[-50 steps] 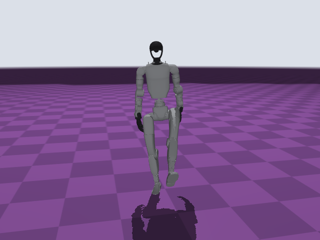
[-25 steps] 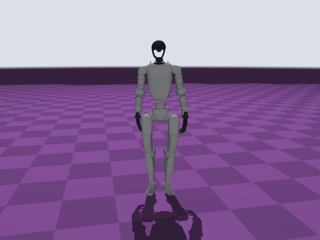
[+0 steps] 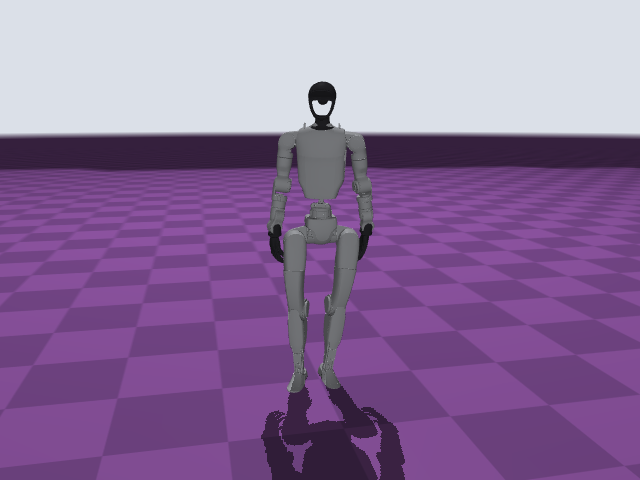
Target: In place motions
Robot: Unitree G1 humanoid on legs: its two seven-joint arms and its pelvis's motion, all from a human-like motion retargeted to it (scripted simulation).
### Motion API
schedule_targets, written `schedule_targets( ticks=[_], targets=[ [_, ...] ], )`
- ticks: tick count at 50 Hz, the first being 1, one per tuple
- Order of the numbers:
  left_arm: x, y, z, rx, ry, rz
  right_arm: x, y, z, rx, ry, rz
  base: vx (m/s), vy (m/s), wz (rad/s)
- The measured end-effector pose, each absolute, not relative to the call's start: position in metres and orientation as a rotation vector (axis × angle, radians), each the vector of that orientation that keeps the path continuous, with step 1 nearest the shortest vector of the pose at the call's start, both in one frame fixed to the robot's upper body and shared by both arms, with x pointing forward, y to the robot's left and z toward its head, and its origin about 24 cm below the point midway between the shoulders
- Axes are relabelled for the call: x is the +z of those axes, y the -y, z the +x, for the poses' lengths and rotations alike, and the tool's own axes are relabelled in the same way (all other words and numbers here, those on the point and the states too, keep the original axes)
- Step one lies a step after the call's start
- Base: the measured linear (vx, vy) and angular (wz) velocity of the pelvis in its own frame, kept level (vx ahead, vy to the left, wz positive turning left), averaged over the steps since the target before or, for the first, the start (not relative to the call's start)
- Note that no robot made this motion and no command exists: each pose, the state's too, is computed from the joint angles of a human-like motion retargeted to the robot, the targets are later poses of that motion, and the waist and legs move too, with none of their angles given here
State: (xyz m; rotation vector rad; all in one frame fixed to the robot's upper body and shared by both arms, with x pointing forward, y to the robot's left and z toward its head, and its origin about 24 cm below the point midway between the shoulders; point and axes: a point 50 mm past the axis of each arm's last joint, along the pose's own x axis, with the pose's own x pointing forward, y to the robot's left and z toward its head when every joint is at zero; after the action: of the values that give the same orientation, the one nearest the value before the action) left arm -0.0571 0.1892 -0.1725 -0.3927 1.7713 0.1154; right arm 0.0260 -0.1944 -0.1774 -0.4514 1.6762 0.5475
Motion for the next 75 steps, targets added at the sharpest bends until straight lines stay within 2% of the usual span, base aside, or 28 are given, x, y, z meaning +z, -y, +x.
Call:
schedule_targets(
  ticks=[7,16,25,32,38,45,53,60,70,75],
  targets=[
    [-0.171,-0.183,-0.067,0.196,-1.775,-0.482,-0.177,0.199,0.017,0.458,-1.709,-0.34,0.06,0.1,-0.01],
    [-0.172,-0.194,-0.052,0.205,-1.744,-0.451,-0.177,0.201,0.019,0.389,-1.649,-0.312,0.02,0.08,-1.76],
    [-0.175,-0.2,-0.007,0.135,-1.665,-0.391,-0.177,0.198,0.029,0.139,-1.599,-0.004,-0.06,0.04,1.56],
    [-0.173,-0.209,0.044,0.042,-1.547,-0.253,-0.177,0.203,0.01,0.223,-1.677,-0.117,-0.06,0.04,0.88],
    [-0.172,-0.211,0.061,0.01,-1.473,-0.189,-0.176,0.198,-0.024,0.358,-1.812,-0.181,0.04,-0.02,0.21],
    [-0.175,-0.208,0.024,0.052,-1.575,-0.234,-0.175,0.191,-0.037,0.418,-1.831,-0.142,0.08,-0.03,-0.09],
    [-0.171,-0.196,-0.055,0.169,-1.795,-0.392,-0.176,0.205,0.001,0.296,-1.737,-0.199,0.04,-0.03,-0.64],
    [-0.159,-0.191,-0.106,0.163,-1.957,-0.405,-0.175,0.214,0.03,0.227,-1.625,-0.244,0.02,-0.05,-0.56],
    [-0.171,-0.177,-0.072,0.212,-1.797,-0.466,-0.171,0.203,0.078,0.363,-1.487,-0.3,-0.11,-0.06,-0.69],
    [-0.174,-0.192,-0.044,0.103,-1.805,-0.302,-0.174,0.194,0.069,0.369,-1.477,-0.277,-0.09,-0.08,0.51]
  ],
)
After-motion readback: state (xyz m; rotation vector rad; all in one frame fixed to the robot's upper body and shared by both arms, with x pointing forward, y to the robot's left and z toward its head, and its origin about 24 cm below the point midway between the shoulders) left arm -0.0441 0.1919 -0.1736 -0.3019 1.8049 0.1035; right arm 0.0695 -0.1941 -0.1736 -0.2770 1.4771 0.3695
